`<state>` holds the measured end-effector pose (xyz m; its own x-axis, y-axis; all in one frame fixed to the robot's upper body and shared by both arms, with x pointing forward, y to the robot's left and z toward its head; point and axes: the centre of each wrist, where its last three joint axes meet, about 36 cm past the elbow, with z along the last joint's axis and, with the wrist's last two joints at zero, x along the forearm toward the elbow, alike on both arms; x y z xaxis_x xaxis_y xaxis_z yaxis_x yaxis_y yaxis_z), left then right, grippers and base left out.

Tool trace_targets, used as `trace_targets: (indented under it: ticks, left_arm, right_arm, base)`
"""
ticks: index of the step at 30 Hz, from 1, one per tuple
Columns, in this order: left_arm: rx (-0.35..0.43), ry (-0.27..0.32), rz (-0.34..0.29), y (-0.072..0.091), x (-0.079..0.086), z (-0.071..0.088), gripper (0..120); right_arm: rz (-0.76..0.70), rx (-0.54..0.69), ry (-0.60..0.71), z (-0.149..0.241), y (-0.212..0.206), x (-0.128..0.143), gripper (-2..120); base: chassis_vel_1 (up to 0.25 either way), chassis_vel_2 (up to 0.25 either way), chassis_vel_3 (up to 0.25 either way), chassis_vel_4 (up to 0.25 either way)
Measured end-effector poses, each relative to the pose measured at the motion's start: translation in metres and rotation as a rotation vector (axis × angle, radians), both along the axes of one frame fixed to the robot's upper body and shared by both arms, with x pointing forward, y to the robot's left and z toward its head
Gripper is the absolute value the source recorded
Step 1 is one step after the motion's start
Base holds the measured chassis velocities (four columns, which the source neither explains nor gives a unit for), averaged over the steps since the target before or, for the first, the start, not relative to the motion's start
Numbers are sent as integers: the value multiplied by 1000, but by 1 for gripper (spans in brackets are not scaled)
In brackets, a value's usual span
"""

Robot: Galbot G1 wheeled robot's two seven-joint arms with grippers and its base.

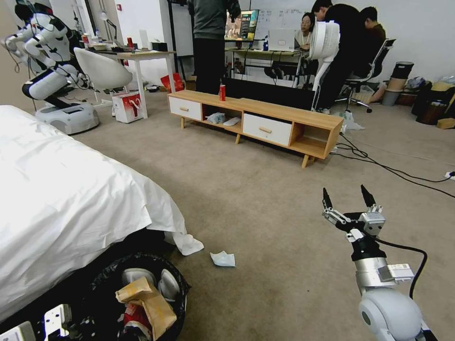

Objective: Pick up the trash bin and place the garbage on the floor into it.

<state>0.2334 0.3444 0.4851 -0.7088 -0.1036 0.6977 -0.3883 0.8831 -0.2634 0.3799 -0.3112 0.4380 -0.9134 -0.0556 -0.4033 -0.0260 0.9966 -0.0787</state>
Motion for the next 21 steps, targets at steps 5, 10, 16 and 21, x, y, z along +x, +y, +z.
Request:
trace_targets:
  ticks: [5,10,16,21]
  left_arm:
    - [0,0,-1,0,0,0,0]
    - [1,-1,-1,0,0,0,0]
    - [0,-1,-3,-1,0,0,0]
    - [2,2,-5,-1,-1,0,0]
  right_arm:
    - [1,1,0,-1,0,-1,100]
    - [2,1,-1,-2,0,-1,100]
    - [5,-2,-6,-2,-1,-1,100]
    - [17,-9,-8,-2,-1,-2,100]
  base:
    - [-140,140,145,-156]
    - [-119,142,143,-131]
    - [-68,48,47,-49]
    - [0,0,0,0]
